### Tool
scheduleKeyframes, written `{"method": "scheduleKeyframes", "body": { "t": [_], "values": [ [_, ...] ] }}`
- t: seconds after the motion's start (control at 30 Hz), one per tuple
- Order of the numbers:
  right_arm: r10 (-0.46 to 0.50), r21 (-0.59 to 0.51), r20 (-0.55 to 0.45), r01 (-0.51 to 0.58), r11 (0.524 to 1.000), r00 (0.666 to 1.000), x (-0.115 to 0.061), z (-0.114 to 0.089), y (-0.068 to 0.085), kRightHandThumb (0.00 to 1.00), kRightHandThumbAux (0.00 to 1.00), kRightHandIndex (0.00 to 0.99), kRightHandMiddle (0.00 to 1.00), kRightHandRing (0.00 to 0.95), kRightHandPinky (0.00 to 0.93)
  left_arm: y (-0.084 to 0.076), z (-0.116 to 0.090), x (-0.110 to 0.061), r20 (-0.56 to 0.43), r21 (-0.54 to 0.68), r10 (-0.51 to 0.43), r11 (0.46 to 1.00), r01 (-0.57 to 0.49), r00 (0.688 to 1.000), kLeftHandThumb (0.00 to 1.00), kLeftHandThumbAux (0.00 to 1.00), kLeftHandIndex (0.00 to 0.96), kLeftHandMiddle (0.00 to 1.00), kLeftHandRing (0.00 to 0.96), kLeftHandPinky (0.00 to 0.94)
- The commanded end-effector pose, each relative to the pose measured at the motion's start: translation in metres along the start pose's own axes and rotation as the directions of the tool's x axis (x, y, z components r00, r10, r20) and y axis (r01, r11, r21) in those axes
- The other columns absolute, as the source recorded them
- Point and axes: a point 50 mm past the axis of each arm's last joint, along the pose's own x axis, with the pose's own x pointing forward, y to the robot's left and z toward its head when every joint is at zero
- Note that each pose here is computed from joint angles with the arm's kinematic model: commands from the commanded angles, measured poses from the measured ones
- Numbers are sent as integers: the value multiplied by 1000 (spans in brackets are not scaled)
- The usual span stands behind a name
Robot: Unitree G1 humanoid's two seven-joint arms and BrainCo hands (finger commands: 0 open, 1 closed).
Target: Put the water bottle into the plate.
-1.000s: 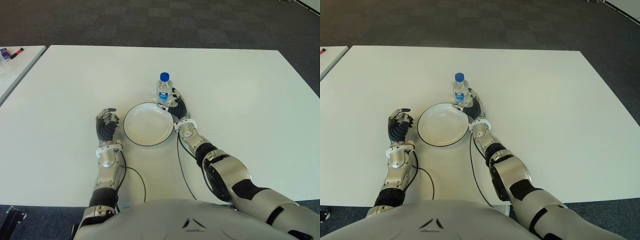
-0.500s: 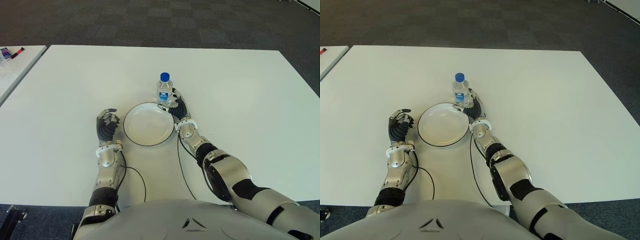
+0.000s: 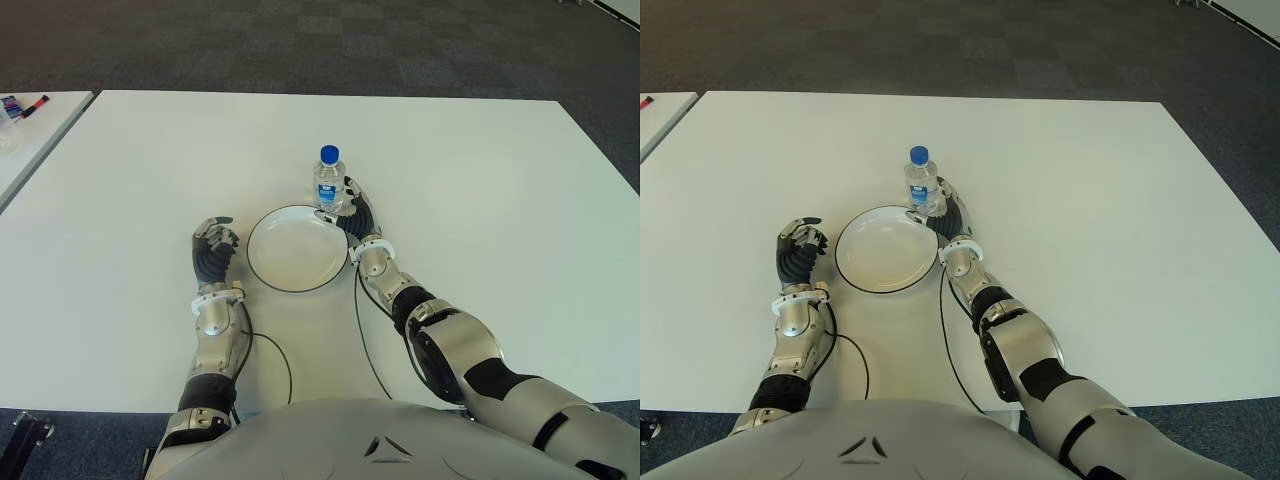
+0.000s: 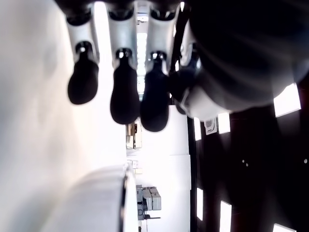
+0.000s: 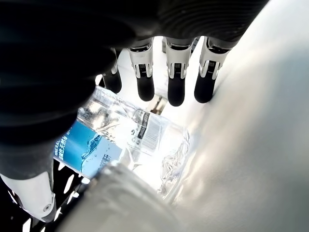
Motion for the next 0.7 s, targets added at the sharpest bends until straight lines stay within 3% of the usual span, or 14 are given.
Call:
{"method": "scheduleKeyframes", "body": {
  "t": [0.03, 0.4, 0.7],
  "values": [
    [3, -6, 4, -3, 1000, 1000, -9, -7, 4, 172, 673, 82, 125, 126, 170, -2, -2, -3, -20, 20, -6, 1000, 6, 1000, 694, 717, 437, 712, 699, 692],
    [-11, -1, 51, 11, 1000, 999, -18, -9, 8, 159, 704, 87, 137, 135, 171, -3, -2, -3, -56, 41, -29, 999, 32, 998, 694, 716, 437, 723, 706, 703],
    [-9, 9, 54, 9, 1000, 998, -16, -9, 3, 157, 703, 88, 131, 126, 158, -3, -4, 0, -64, 35, -32, 999, 34, 997, 693, 715, 437, 724, 706, 709]
  ]
}}
